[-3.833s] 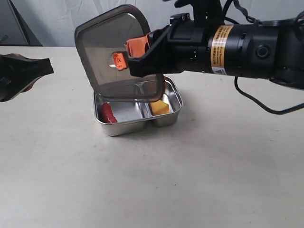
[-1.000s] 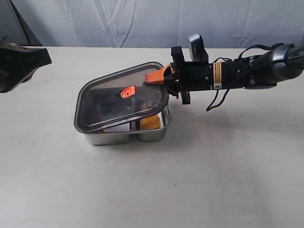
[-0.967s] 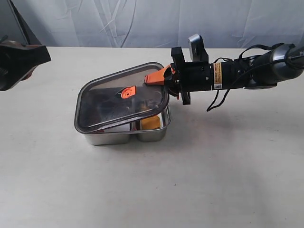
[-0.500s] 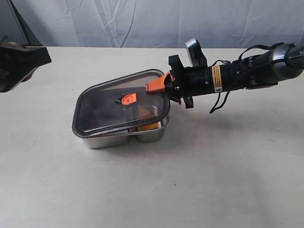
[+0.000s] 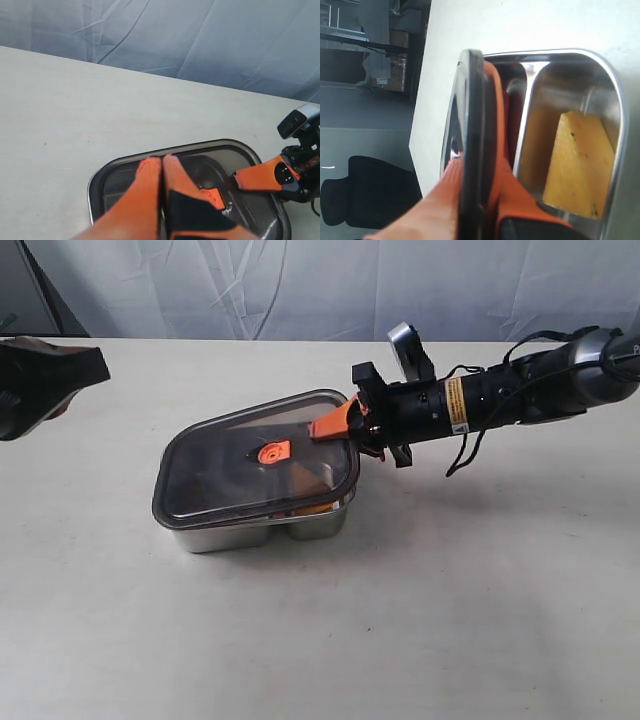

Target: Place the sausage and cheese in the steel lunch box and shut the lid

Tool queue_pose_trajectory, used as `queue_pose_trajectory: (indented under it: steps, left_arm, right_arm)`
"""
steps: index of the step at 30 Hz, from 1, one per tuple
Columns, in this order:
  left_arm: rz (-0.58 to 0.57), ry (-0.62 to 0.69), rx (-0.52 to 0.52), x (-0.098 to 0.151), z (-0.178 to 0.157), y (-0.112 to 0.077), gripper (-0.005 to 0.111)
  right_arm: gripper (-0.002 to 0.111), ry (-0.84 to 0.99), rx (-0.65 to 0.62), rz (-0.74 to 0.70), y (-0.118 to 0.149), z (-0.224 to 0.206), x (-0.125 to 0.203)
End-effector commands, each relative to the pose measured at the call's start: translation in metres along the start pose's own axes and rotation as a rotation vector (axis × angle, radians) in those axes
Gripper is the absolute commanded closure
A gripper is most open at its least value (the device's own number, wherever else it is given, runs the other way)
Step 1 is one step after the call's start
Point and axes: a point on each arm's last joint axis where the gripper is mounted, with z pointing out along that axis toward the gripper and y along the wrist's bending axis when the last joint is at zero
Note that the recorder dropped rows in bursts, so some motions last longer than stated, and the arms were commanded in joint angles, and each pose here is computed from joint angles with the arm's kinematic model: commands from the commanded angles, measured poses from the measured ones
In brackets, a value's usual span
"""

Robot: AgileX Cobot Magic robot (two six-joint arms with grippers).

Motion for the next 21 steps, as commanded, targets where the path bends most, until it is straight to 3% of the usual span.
queue_pose_trajectory:
  steps: [1,6,11,14,21]
  left_arm:
    - [0.049,0.017,-0.005,0.0011,0.0008,0.0002,0.107]
    - [0.054,0.009,-0.002,0.0004,0.0008,-0.0001,0.107]
    - [0.054,0.007,-0.001,0.0002,0.0008,-0.0002,0.107]
    - [0.054,0.007,-0.001,0.0002,0.0008,-0.0002,0.107]
    - [0.054,0.011,-0.003,0.0005,0.0008,-0.0001,0.107]
  right_arm:
    - [0.109,0.077,0.121,-0.077,-0.0068,0.0008,0.0014]
    - [0.105,0.085,0.129,-0.089,-0.0067,0.0005,0.0007]
    - [0.075,0.081,0.134,-0.09,-0.0071,0.0005,0.0004]
    - [0.066,0.08,0.136,-0.09,-0.0073,0.0005,0.0002]
    - [0.065,0.084,0.124,-0.087,-0.0062,0.0006,0.0006]
